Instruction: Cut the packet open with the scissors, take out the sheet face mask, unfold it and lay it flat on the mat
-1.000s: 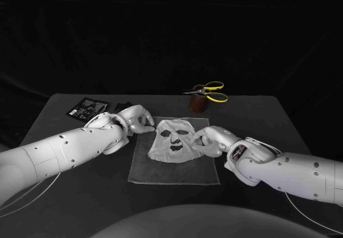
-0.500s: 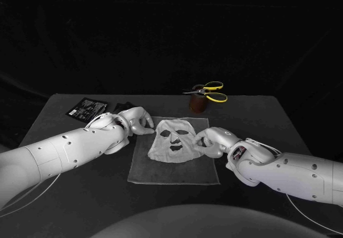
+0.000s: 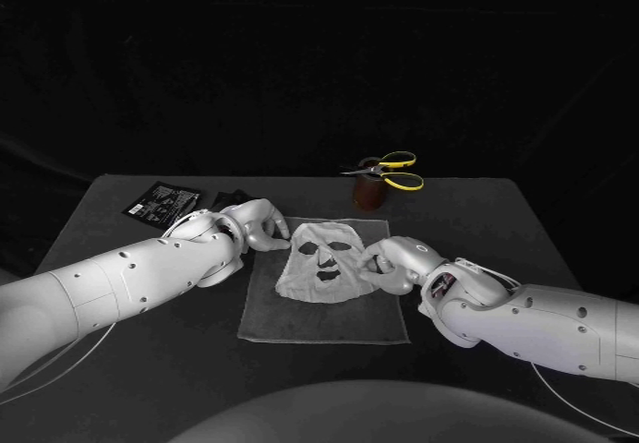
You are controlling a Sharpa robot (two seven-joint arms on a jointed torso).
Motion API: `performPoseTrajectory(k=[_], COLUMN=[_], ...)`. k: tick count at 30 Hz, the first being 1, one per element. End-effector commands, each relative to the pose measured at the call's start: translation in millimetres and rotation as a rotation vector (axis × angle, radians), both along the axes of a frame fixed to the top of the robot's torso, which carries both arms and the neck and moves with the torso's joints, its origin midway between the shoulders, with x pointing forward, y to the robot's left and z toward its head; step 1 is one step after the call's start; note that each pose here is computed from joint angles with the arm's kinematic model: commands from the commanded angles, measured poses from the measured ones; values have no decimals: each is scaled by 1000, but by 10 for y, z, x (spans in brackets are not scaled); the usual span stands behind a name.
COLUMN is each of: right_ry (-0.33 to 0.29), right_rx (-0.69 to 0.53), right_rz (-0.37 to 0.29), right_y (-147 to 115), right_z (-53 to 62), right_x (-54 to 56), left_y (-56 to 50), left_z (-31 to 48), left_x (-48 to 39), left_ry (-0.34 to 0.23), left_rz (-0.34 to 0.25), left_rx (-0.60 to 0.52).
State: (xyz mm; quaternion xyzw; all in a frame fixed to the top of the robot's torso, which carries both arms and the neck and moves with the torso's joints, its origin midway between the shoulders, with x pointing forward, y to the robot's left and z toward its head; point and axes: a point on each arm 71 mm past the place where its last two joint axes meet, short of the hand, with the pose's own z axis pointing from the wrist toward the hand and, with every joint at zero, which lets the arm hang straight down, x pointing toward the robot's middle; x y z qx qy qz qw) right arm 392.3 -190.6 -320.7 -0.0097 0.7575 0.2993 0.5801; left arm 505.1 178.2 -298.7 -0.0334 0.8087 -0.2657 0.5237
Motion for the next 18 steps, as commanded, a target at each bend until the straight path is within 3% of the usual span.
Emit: performPoseTrajectory(k=[1,9,18], right_ry=[-71,-91,-56], right_rx=[41,88,58], right_rz=[17,44,53], right_y=[74,359,720], right_z=[62,89,20], right_x=[-8,14,175], left_y=[-34,-48,-101], left_z=[-5,-17,-20], left_x=[-6,2,-3], left_ry=[6,19,28], left_rz=[-15,-17,-26], left_rx=[-3,2,-6])
